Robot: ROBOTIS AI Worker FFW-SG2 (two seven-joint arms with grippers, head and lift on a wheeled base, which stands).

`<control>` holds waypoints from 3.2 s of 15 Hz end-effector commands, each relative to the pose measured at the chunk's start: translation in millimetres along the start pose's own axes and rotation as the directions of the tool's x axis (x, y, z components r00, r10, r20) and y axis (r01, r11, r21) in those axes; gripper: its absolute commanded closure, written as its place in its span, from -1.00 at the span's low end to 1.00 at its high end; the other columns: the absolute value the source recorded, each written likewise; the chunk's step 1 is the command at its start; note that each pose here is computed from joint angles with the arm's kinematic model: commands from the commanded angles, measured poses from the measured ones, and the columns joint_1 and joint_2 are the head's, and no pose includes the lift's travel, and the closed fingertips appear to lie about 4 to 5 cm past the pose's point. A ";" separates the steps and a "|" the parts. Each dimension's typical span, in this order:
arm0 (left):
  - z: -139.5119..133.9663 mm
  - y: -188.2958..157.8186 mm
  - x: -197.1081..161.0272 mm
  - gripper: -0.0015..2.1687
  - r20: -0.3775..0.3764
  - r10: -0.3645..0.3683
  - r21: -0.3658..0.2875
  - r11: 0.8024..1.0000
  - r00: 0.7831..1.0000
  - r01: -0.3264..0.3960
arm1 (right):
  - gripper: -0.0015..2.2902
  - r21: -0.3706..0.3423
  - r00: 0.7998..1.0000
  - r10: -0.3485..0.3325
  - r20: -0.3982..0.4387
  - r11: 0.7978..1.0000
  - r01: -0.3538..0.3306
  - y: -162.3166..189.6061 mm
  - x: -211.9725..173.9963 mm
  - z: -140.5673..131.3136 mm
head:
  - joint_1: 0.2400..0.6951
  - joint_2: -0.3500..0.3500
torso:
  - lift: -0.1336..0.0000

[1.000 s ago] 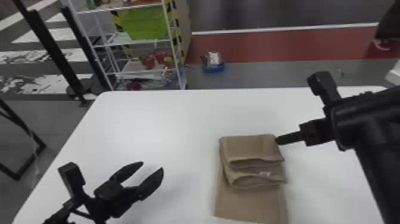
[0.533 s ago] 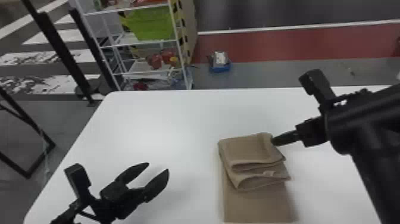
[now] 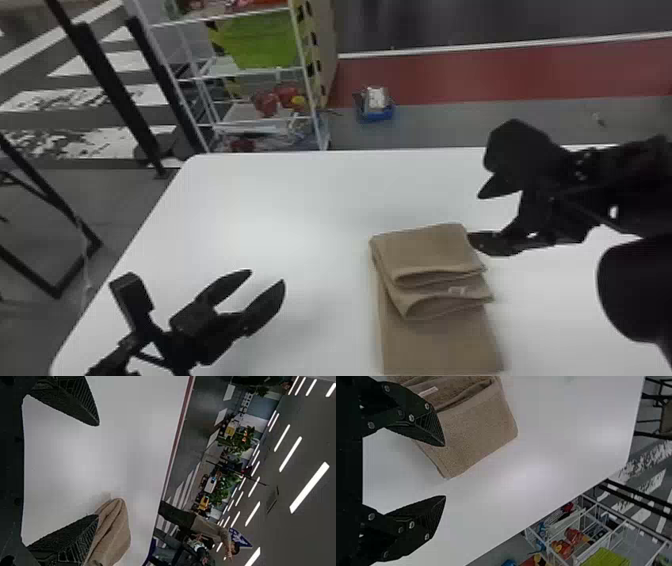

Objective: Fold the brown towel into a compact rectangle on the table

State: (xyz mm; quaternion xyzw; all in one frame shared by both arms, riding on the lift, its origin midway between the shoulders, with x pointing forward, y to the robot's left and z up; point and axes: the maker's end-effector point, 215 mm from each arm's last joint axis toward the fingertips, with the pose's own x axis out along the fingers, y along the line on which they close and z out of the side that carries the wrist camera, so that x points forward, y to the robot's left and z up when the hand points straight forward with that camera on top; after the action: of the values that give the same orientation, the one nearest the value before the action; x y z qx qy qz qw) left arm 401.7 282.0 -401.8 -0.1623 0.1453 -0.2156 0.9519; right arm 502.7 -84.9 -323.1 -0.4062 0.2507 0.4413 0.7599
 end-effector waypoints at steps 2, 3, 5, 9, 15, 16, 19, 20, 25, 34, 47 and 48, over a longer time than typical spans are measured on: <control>-1.3 2.2 -0.6 -0.95 0.005 0.005 -0.012 1.000 1.000 -0.005 | -0.81 -0.249 0.998 0.065 -0.003 0.966 -0.064 37.1 15.4 17.8 | 1.00 0.70 | -1.00; -0.5 2.5 -0.2 -0.95 0.006 0.006 -0.012 1.000 1.000 -0.006 | -0.81 -0.310 0.996 0.082 -0.039 0.946 -0.090 52.0 22.9 15.0 | 1.00 0.74 | -1.00; -0.6 3.0 1.8 -0.95 0.006 0.005 -0.013 1.000 1.000 -0.005 | -0.73 -0.325 0.993 0.099 -0.066 0.939 -0.115 61.6 31.9 10.2 | 1.00 0.83 | -1.00; -3.3 3.1 3.7 -0.95 0.003 0.005 -0.017 1.000 1.000 -0.005 | -0.59 -0.369 0.983 0.132 -0.124 0.914 -0.170 75.5 54.8 0.4 | 1.00 0.87 | -1.00; -5.8 6.6 4.9 -0.95 0.006 0.007 -0.022 1.000 1.000 -0.007 | -0.59 -0.371 0.980 0.149 -0.133 0.909 -0.189 70.8 72.0 7.4 | 1.00 0.89 | -1.00; -3.5 7.5 5.2 -0.95 0.014 0.009 -0.014 1.000 1.000 -0.009 | -0.59 -0.376 0.979 0.150 -0.137 0.907 -0.192 71.8 74.0 8.4 | 1.00 0.90 | -1.00; -4.0 8.2 6.0 -0.95 0.014 0.010 -0.017 1.000 1.000 -0.009 | -0.41 -0.386 0.974 0.165 -0.157 0.897 -0.215 81.8 81.5 6.3 | 1.00 0.92 | -1.00; -4.0 8.1 5.9 -0.95 0.015 0.008 -0.016 1.000 1.000 -0.008 | -0.36 -0.383 0.972 0.168 -0.165 0.897 -0.220 82.9 83.9 3.8 | 1.00 0.93 | -1.00; -3.5 10.6 6.1 -0.95 0.021 0.013 -0.012 1.000 1.000 -0.013 | 0.28 -0.372 0.982 0.155 -0.104 0.910 -0.183 72.7 71.6 20.0 | 1.00 0.95 | -1.00; -2.6 12.6 8.3 -0.95 0.024 0.013 -0.016 1.000 1.000 -0.013 | 0.29 -0.392 0.985 0.156 -0.078 0.903 -0.174 105.5 31.3 1.5 | 1.00 0.94 | -1.00; -0.9 14.1 11.9 -0.95 0.025 0.018 -0.014 1.000 1.000 -0.018 | -0.79 -0.400 0.978 0.185 -0.096 0.892 -0.208 142.4 19.7 -4.5 | 1.00 0.98 | -1.00; -0.9 13.8 11.9 -0.95 0.025 0.016 -0.014 1.000 1.000 -0.016 | -0.79 -0.406 0.978 0.181 -0.105 0.890 -0.208 141.8 20.7 -6.2 | 1.00 0.98 | -1.00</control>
State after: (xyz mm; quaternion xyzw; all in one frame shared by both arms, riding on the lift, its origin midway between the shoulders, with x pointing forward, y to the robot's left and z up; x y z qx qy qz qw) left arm 416.9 289.2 -409.8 -0.1685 0.1364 -0.2051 0.9544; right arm 389.1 -38.6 -394.5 -0.5402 0.2108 0.5459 0.6048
